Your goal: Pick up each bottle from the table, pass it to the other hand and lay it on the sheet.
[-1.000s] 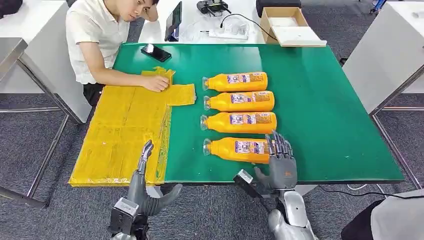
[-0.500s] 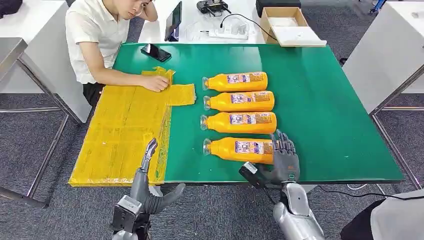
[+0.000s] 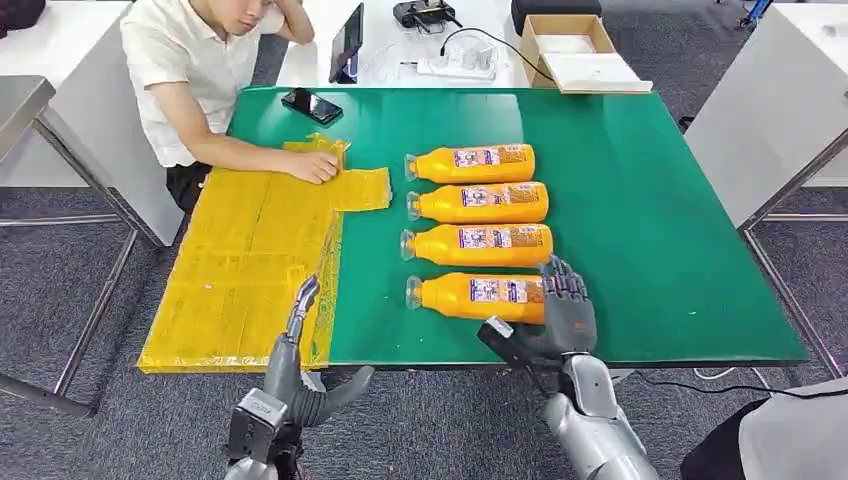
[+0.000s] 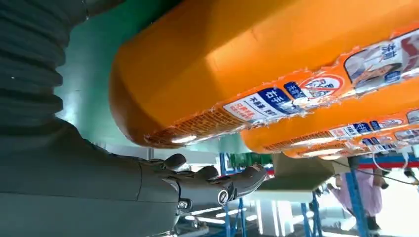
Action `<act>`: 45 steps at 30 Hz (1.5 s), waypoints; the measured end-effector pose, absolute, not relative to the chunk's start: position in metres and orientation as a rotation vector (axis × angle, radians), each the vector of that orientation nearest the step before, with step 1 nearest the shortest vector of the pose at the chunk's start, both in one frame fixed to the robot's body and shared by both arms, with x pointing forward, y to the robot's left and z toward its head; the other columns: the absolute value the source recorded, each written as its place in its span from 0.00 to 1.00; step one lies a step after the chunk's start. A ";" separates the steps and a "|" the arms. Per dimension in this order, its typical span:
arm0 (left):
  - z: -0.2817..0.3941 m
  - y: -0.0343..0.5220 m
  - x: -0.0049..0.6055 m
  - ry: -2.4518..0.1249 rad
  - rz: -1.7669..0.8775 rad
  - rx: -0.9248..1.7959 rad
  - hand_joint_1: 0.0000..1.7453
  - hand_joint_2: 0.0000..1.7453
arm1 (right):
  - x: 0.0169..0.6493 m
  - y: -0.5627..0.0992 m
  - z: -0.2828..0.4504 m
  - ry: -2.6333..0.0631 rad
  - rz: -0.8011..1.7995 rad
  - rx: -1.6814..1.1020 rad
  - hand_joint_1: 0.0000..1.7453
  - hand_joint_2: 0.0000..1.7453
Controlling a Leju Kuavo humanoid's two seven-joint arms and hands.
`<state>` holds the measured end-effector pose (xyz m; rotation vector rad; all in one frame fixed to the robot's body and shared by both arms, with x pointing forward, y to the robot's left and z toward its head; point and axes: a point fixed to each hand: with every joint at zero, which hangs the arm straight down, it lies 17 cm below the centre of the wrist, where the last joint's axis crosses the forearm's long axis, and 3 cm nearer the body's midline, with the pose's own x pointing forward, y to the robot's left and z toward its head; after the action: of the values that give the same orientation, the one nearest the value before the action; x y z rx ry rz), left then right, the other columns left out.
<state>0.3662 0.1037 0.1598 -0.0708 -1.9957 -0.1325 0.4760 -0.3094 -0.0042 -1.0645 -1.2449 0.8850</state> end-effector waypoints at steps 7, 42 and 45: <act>0.162 0.098 0.368 -2.000 -0.156 -0.086 0.00 1.00 | 0.479 -0.309 -0.022 -1.189 0.912 -0.981 1.00 1.00; 0.155 0.131 0.382 -1.900 0.180 -0.159 0.00 1.00 | 0.442 -0.244 0.008 -1.665 0.560 -0.539 1.00 1.00; 0.151 0.139 0.384 -1.870 0.246 -0.154 0.00 1.00 | 0.436 -0.231 0.030 -1.755 0.505 -0.508 1.00 1.00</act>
<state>0.3842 0.1387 0.1508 -0.1541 -1.8701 0.2463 0.4356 -0.2308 0.0299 -0.5084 -1.7551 0.5047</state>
